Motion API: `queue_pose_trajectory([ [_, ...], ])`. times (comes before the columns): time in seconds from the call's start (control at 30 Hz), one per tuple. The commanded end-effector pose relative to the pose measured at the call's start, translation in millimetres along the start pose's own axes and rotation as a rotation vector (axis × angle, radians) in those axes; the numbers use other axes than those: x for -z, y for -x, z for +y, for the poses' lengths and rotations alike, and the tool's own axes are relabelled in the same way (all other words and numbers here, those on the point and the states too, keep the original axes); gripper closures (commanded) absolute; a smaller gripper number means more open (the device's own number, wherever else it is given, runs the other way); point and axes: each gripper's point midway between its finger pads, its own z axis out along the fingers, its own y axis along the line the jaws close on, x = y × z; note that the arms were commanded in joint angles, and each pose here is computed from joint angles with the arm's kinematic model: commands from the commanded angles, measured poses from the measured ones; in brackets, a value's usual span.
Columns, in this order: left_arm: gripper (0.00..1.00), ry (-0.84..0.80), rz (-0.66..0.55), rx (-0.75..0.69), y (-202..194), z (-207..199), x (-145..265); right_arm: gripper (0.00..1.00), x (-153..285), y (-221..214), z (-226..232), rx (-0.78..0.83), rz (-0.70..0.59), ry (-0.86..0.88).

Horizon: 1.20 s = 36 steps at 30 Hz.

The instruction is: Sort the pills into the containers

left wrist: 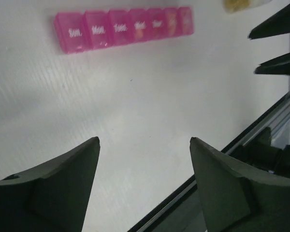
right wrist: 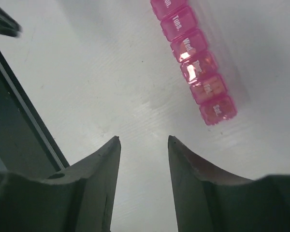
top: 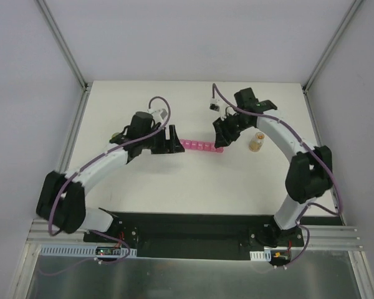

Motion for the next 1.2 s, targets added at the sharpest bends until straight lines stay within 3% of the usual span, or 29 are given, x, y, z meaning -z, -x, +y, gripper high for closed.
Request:
queue_pose_trajectory([
  [0.0, 0.11, 0.022, -0.337, -0.217, 50.1, -23.1, 77.8, 0.44, 77.2, 33.7, 11.8, 0.200, -0.224, -0.184],
  [0.03, 0.01, 0.022, -0.443, -0.237, 62.4, -30.0, 106.9, 0.37, 85.1, 30.3, 7.6, 0.206, -0.240, -0.237],
  [0.07, 0.01, 0.014, -0.484, -0.247, 65.7, -32.8, 120.4, 0.21, 111.7, 42.0, 8.3, 0.243, -0.330, -0.308],
  [0.13, 0.01, -0.004, -0.587, -0.269, 70.1, -39.2, 154.8, 0.04, 129.3, 37.9, 3.2, 0.234, -0.384, -0.388],
  [0.17, 0.01, 0.010, -0.617, -0.266, 72.2, -32.9, 166.1, 0.03, 157.6, 46.9, 3.3, 0.253, -0.478, -0.460],
  [0.27, 0.01, 0.066, -0.676, -0.329, 64.3, -26.1, 195.8, 0.03, 204.8, 47.5, -4.9, 0.118, -0.655, -0.596],
  [0.33, 0.01, 0.104, -0.705, -0.401, 57.9, -25.9, 211.9, 0.03, 227.2, 36.2, -13.2, -0.033, -0.703, -0.664],
  [0.43, 0.01, 0.136, -0.726, -0.464, 43.9, -23.5, 227.0, 0.03, 246.4, 26.1, 0.4, -0.087, -0.761, -0.671],
  [0.57, 0.01, 0.181, -0.748, -0.500, 27.1, -13.6, 237.1, 0.03, 273.3, 3.1, 10.8, -0.152, -0.829, -0.808],
  [0.83, 0.01, 0.245, -0.740, -0.512, 5.6, 11.6, 231.7, 0.03, 279.9, -33.7, 23.2, -0.197, -0.815, -0.891],
  [1.17, 0.01, 0.269, -0.747, -0.506, -9.8, 29.6, 223.0, 0.03, 275.2, -48.5, 30.5, -0.212, -0.813, -0.873],
])
